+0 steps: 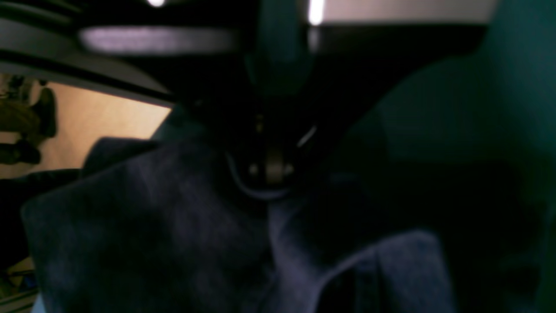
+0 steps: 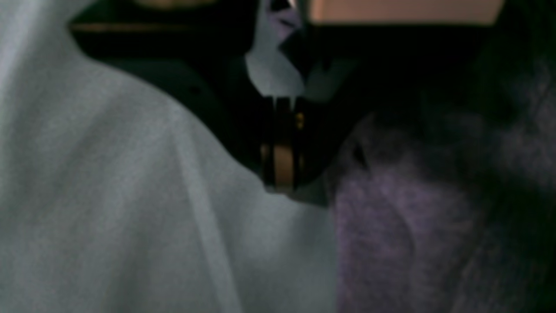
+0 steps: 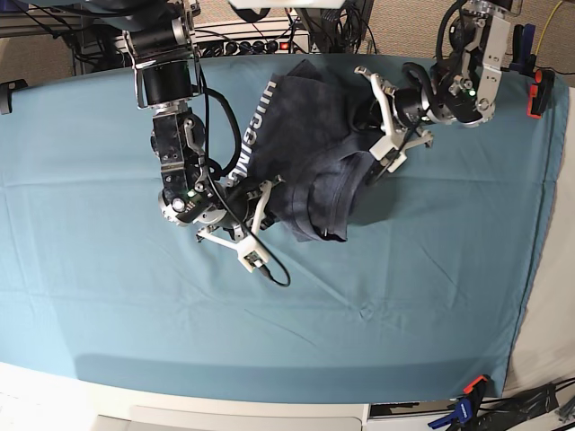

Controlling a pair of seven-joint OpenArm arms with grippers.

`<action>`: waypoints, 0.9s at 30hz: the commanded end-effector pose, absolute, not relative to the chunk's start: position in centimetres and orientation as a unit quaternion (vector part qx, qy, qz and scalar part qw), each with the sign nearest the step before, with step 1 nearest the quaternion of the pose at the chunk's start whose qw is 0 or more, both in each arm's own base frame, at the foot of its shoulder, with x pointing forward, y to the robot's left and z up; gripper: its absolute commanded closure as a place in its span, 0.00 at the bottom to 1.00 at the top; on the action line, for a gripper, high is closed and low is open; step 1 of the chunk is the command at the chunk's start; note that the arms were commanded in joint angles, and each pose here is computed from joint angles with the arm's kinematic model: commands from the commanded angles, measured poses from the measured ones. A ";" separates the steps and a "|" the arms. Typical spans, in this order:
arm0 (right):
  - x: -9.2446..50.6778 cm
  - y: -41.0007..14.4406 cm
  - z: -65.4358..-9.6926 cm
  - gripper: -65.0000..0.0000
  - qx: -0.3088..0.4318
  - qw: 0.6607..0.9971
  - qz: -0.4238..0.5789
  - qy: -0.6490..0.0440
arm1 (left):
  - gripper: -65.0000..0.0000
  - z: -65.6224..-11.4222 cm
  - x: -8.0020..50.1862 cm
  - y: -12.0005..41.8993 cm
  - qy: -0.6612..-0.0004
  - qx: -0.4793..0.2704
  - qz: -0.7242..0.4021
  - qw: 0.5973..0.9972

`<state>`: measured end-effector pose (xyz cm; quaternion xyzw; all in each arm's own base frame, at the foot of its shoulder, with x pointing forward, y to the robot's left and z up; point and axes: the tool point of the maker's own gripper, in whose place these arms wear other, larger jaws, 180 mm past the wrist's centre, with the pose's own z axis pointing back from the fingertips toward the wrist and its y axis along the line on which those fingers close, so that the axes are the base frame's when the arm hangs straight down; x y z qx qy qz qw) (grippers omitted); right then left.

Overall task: Fold the T-shirt properly
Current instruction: 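Push both grippers against the shirt's sides to straighten the stack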

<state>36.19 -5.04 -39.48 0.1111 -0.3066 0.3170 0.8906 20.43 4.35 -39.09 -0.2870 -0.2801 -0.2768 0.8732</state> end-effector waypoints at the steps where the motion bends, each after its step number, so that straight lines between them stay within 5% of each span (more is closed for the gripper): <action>1: 37.0 -5.0 -38.4 1.00 0.105 0.886 0.320 -0.318 | 1.00 -38.0 21.3 4.1 -0.304 -0.294 -0.275 0.863; 27: 27.0 -4.6 -44.8 1.00 0.158 0.914 0.317 -0.201 | 1.00 -37.1 30.3 6.0 -0.360 -0.243 -0.269 0.860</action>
